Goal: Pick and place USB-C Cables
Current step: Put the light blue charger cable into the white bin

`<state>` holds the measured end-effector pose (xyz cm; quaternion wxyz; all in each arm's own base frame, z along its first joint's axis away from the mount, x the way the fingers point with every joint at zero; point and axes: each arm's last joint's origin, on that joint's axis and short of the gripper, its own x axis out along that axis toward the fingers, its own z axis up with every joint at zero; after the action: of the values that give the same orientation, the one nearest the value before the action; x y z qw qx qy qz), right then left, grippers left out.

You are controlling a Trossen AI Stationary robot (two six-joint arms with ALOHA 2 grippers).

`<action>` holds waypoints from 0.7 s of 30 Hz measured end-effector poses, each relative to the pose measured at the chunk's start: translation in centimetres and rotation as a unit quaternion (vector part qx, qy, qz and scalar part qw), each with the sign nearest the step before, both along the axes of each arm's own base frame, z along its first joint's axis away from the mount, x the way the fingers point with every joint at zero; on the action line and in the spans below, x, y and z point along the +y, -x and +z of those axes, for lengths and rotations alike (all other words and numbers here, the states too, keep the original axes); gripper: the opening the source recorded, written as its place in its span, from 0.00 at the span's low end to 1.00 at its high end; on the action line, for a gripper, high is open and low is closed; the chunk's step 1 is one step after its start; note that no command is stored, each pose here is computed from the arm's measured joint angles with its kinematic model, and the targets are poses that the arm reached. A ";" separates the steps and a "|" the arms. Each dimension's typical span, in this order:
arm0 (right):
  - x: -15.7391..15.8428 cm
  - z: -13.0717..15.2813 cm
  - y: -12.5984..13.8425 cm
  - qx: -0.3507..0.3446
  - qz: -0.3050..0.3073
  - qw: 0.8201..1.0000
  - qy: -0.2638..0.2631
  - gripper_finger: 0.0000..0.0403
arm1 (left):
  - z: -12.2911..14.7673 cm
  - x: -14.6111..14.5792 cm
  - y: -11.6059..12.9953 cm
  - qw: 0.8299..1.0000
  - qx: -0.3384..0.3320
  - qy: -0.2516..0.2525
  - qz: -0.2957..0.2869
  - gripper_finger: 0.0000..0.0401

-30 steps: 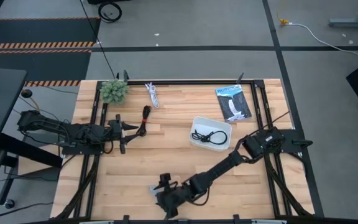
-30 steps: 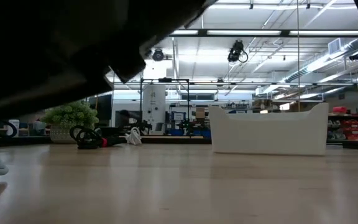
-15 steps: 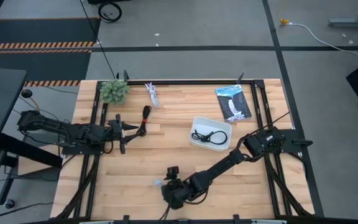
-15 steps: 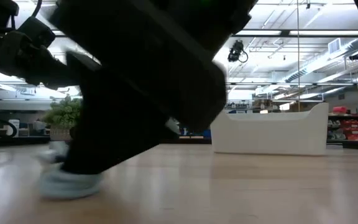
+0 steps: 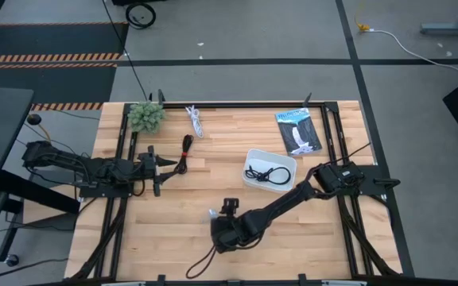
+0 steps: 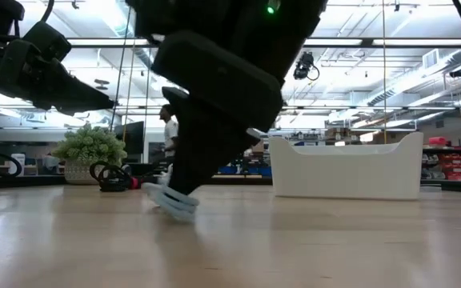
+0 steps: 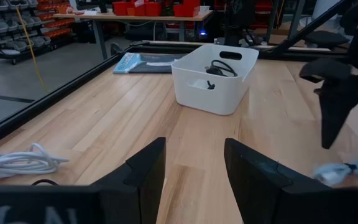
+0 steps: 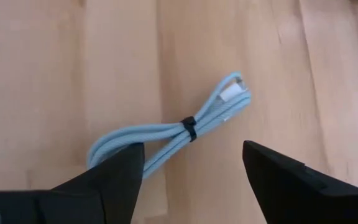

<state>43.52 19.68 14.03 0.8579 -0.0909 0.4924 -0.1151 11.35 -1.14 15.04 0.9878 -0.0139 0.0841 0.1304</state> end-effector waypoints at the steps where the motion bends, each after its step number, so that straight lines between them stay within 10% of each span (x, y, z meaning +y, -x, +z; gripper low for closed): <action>1: -0.3 -0.1 0.0 0.006 -0.012 1.000 -0.008 0.67 | 0.0 0.0 0.0 1.000 0.000 0.000 0.000 0.43; 21: -1.0 -0.3 0.4 0.042 -0.030 0.998 -0.027 0.39 | 0.0 0.0 0.0 1.000 0.000 0.000 0.000 0.43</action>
<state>43.13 18.71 13.77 0.8349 -0.0578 0.5332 -0.1234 11.35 -1.14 15.04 0.9878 -0.0140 0.0839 0.1304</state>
